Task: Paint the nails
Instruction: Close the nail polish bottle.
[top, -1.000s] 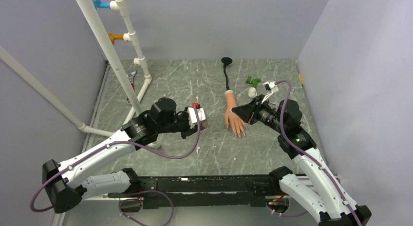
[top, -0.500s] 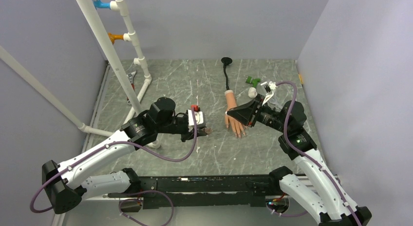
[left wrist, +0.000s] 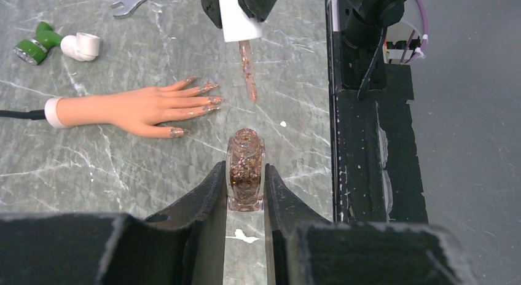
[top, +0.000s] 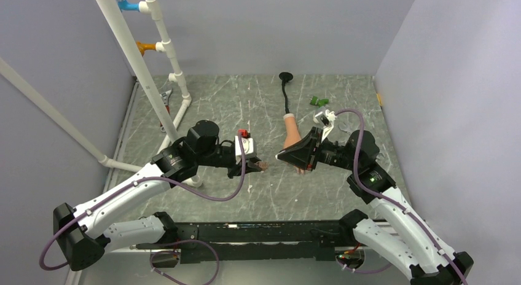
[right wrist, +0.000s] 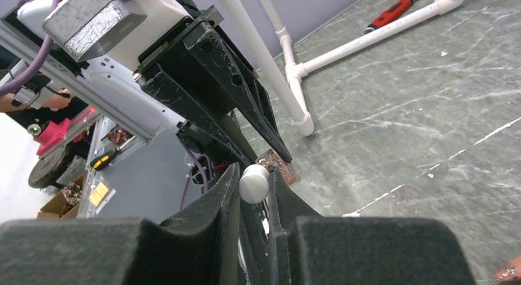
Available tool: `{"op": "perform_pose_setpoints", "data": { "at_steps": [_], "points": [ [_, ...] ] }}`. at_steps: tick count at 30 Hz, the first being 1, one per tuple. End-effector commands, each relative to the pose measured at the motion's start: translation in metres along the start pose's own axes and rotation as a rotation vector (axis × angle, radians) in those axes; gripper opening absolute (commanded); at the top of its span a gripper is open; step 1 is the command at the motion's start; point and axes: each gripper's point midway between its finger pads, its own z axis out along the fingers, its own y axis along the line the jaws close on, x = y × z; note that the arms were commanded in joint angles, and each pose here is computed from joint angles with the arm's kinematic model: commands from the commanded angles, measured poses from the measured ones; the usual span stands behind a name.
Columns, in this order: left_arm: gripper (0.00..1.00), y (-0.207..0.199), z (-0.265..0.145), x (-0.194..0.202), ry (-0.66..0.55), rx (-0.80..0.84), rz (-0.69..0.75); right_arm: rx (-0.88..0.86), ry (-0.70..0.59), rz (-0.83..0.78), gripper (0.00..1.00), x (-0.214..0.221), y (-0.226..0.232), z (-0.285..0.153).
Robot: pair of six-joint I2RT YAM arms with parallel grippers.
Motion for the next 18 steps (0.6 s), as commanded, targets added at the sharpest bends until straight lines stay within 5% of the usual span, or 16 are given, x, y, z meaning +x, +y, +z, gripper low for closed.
{"op": "perform_pose_setpoints", "data": {
  "at_steps": [1,18],
  "points": [
    [0.00,-0.001,-0.001,-0.024,-0.073,0.030,0.030,-0.011,-0.016,-0.054,0.00,-0.006,0.006,0.004],
    [0.00,0.000,0.000,-0.023,-0.068,0.032,0.027,0.029,0.017,-0.066,0.00,0.001,0.001,0.015]
  ]
}}
